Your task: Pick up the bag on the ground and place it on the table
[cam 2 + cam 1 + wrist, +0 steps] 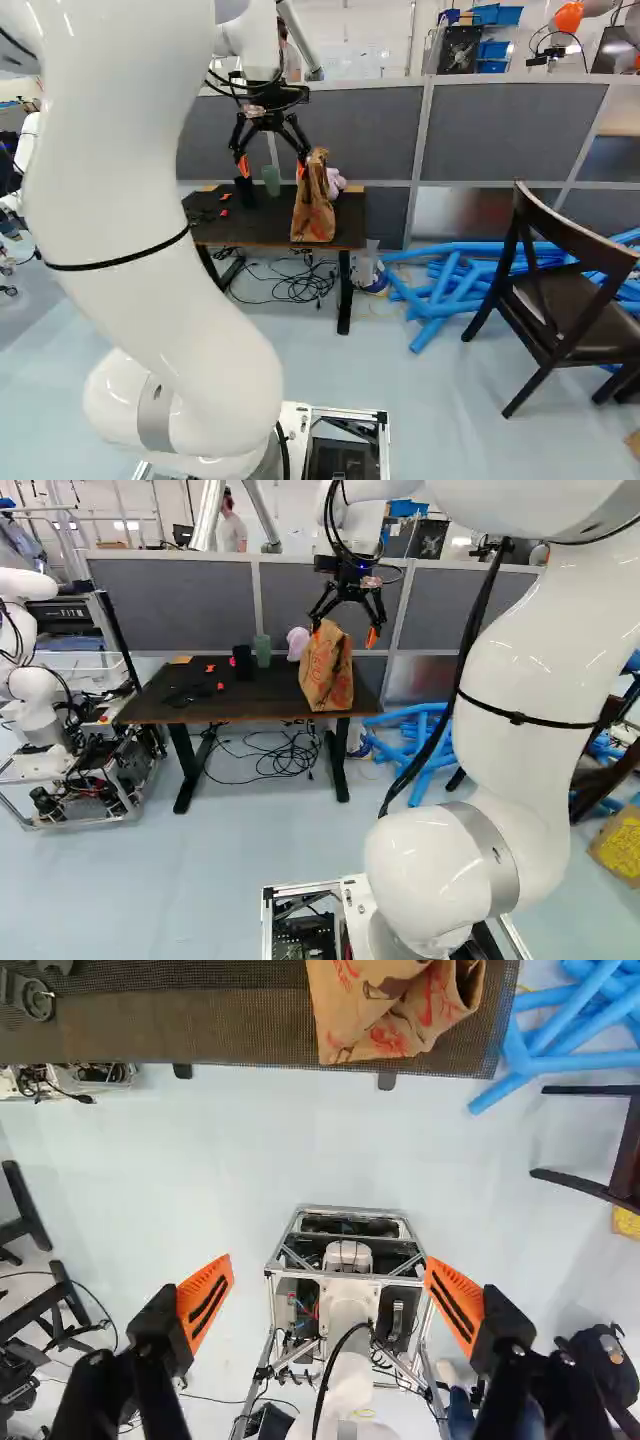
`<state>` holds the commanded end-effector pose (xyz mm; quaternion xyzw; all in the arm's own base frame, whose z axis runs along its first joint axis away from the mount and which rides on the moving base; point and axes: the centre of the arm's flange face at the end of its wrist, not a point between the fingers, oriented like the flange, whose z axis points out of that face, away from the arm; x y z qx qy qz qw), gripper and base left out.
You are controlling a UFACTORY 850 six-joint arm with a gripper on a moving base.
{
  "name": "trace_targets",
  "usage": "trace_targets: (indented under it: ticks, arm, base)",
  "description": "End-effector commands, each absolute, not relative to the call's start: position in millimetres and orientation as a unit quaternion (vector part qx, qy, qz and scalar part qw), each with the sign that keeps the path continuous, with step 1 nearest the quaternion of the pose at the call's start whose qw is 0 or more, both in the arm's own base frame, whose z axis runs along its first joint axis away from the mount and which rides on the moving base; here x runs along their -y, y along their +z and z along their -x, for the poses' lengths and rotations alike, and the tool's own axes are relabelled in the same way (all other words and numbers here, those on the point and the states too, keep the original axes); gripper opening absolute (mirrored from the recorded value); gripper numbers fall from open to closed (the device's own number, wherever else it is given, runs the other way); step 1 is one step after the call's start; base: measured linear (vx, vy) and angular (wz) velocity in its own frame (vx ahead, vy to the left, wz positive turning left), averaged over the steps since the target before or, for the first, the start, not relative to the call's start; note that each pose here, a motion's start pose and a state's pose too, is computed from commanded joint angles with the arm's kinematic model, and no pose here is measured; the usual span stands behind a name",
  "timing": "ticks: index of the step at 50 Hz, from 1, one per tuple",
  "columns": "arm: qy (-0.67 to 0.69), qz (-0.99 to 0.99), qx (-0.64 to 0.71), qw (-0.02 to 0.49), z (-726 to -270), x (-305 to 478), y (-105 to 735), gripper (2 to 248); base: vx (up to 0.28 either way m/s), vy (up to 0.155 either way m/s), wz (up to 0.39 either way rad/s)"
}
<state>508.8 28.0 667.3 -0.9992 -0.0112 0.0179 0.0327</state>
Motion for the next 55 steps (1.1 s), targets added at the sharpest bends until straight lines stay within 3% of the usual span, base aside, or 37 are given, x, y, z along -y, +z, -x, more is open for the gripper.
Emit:
trace_targets:
  ticks: [55]
  arm:
    - [-0.002,0.999,0.009,0.032,-507.2,-26.9,655.7,247]
  base:
    - [0.001,0.000,0.000]
